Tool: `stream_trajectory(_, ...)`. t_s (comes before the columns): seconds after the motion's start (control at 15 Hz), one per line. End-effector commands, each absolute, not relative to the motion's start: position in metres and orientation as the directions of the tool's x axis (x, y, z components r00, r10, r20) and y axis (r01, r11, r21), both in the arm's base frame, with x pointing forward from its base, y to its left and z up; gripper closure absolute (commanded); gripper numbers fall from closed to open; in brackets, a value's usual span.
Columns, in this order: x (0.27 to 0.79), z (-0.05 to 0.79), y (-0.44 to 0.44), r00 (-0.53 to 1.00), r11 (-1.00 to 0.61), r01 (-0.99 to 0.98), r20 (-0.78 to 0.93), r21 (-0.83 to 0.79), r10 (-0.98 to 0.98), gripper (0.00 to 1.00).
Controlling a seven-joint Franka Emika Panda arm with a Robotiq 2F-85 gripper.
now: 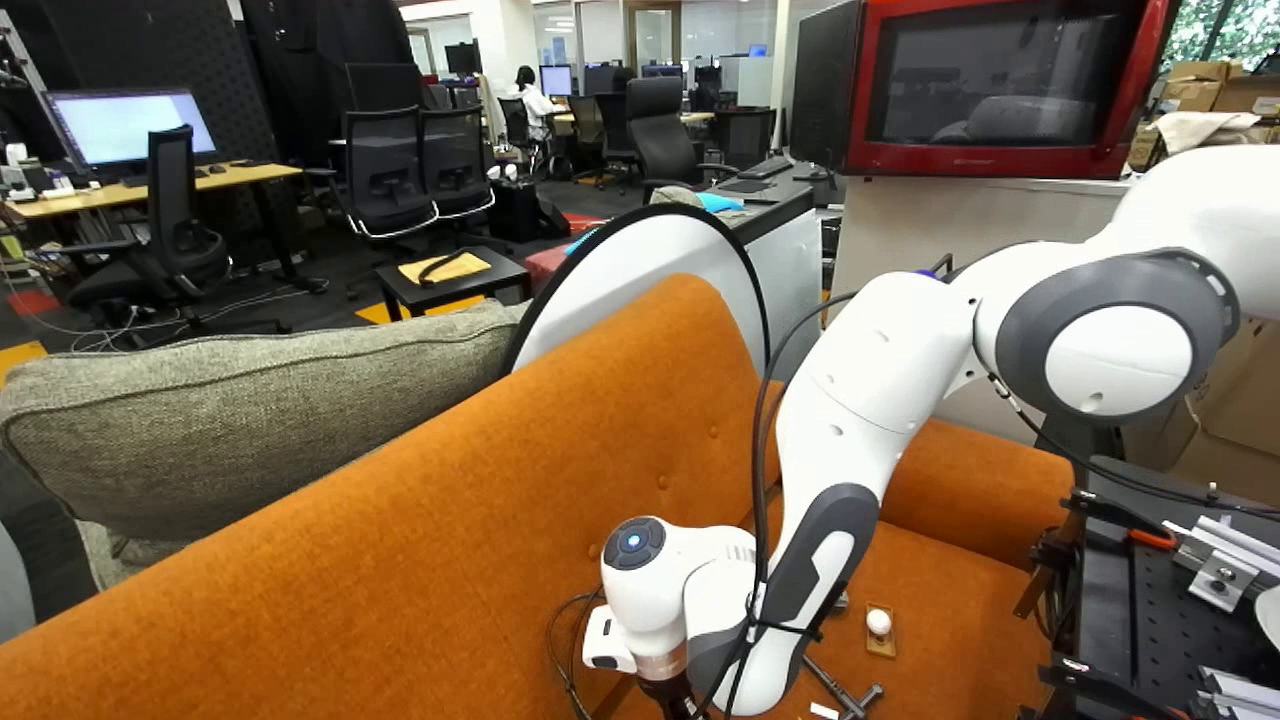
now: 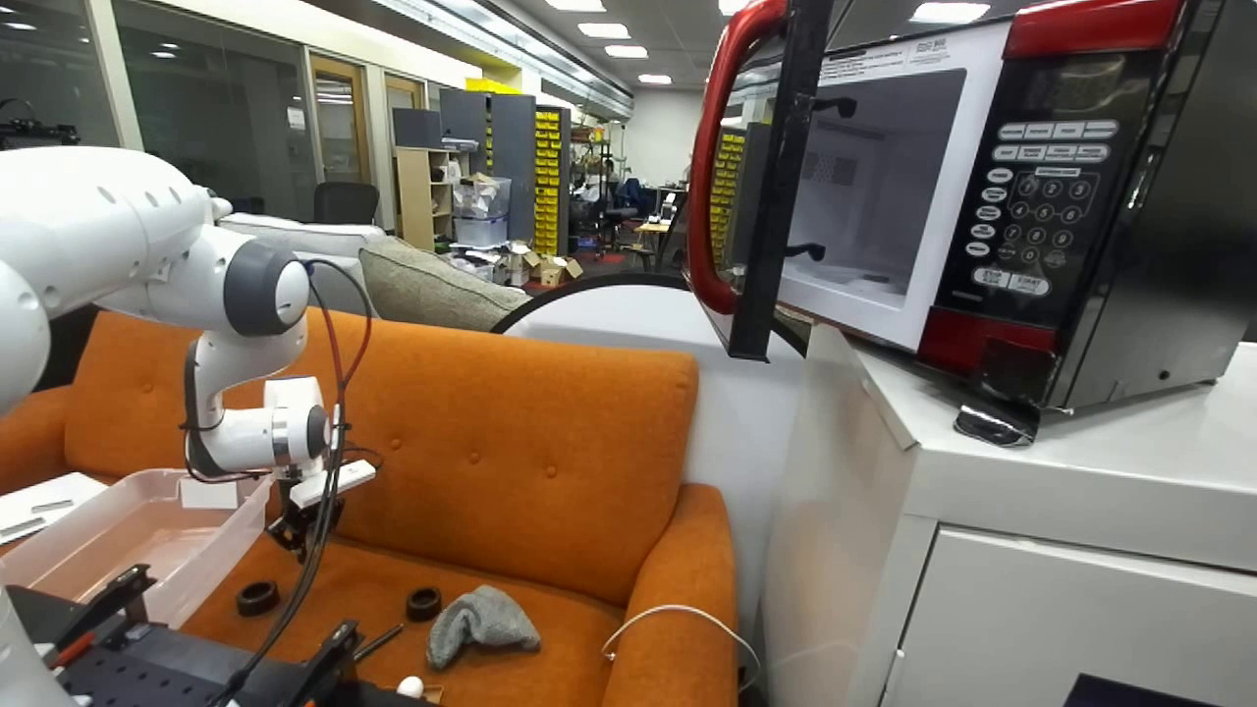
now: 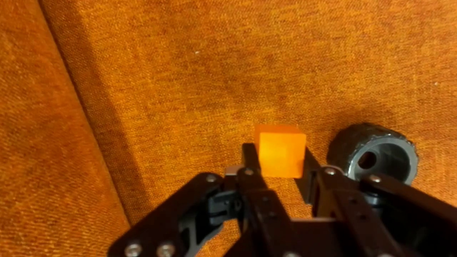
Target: Pick the orange cube and move it up on the couch
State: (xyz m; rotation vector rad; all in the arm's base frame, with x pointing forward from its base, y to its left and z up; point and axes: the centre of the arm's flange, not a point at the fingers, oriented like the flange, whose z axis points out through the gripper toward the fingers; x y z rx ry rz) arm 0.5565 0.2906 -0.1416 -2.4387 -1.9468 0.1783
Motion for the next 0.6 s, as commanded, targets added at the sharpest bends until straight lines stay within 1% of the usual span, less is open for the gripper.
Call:
stream_trajectory(0.0, 0.5672, -0.1623, 0.2998, 0.153, -0.164, 0.981, -0.104, -0.107, 0.983, 0.93)
stream_trajectory(0.27, 0.5637, -0.1649, 0.2976, 0.132, -0.143, 0.984, -0.107, -0.106, 0.986, 0.93)
stream_trajectory(0.33, 0.5637, -0.1640, 0.2974, 0.132, -0.143, 0.984, -0.103, -0.109, 0.986, 0.46)
stream_trajectory(0.4, 0.5638, -0.1636, 0.2972, 0.132, -0.143, 0.984, -0.104, -0.109, 0.986, 0.45)
stream_trajectory(0.53, 0.5628, -0.1635, 0.2962, 0.132, -0.143, 0.983, -0.102, -0.114, 0.986, 0.33)
